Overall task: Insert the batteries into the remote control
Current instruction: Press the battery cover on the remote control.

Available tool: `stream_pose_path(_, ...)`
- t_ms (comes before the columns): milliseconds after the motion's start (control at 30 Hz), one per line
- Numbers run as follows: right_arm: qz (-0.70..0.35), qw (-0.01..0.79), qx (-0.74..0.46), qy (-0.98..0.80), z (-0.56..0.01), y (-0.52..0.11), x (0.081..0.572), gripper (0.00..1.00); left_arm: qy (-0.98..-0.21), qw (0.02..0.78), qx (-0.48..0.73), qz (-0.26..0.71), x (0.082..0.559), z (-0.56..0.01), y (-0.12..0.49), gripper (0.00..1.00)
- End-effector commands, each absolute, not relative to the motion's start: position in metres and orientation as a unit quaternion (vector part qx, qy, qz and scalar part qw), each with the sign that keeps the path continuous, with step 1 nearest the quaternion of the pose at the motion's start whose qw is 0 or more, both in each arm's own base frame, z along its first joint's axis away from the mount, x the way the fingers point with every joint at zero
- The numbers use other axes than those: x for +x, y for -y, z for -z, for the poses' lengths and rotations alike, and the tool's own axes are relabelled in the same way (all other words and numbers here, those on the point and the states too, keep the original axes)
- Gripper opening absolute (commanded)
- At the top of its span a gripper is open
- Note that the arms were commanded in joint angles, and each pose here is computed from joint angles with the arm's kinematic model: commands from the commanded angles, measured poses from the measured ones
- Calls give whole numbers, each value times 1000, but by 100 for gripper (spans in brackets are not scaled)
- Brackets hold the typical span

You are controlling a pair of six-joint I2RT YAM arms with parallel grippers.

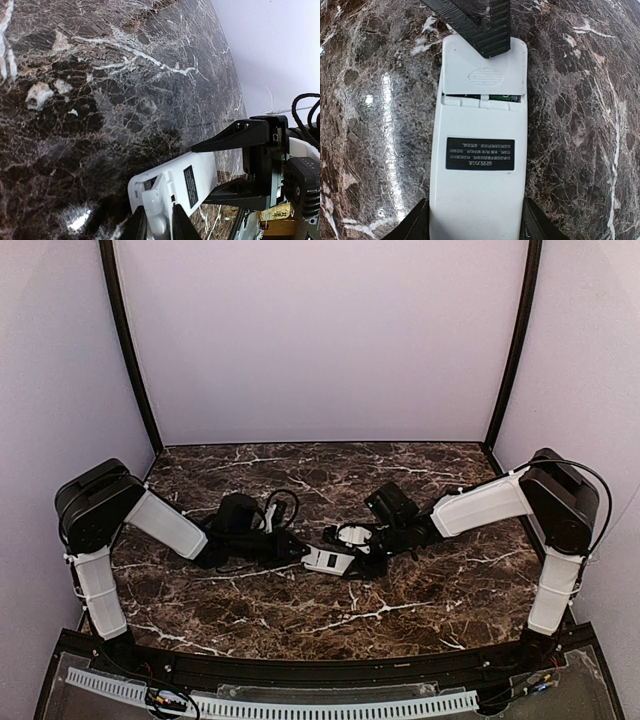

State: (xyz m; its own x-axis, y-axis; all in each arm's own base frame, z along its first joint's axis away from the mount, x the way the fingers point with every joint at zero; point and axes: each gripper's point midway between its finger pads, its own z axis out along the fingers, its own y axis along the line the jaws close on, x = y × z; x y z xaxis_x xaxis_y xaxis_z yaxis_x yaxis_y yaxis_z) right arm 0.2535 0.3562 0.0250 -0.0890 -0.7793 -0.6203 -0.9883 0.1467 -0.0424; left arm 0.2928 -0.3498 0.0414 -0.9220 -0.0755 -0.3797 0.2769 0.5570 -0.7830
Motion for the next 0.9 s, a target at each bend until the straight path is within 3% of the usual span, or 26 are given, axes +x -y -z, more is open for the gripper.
stream_pose_path(0, -221, 243, -629, -705, -29, -356, 240, 4, -857, 188, 61, 476, 293, -44, 354, 18)
stream_pose_path(233, -225, 242, -630, -703, -29, -356, 239, 4, -851, 187, 59, 487, 294, -41, 352, 12)
stream_pose_path(867, -204, 253, -622, -712, -26, -354, 247, 3, -844, 162, -5, 511, 291, -23, 343, 11)
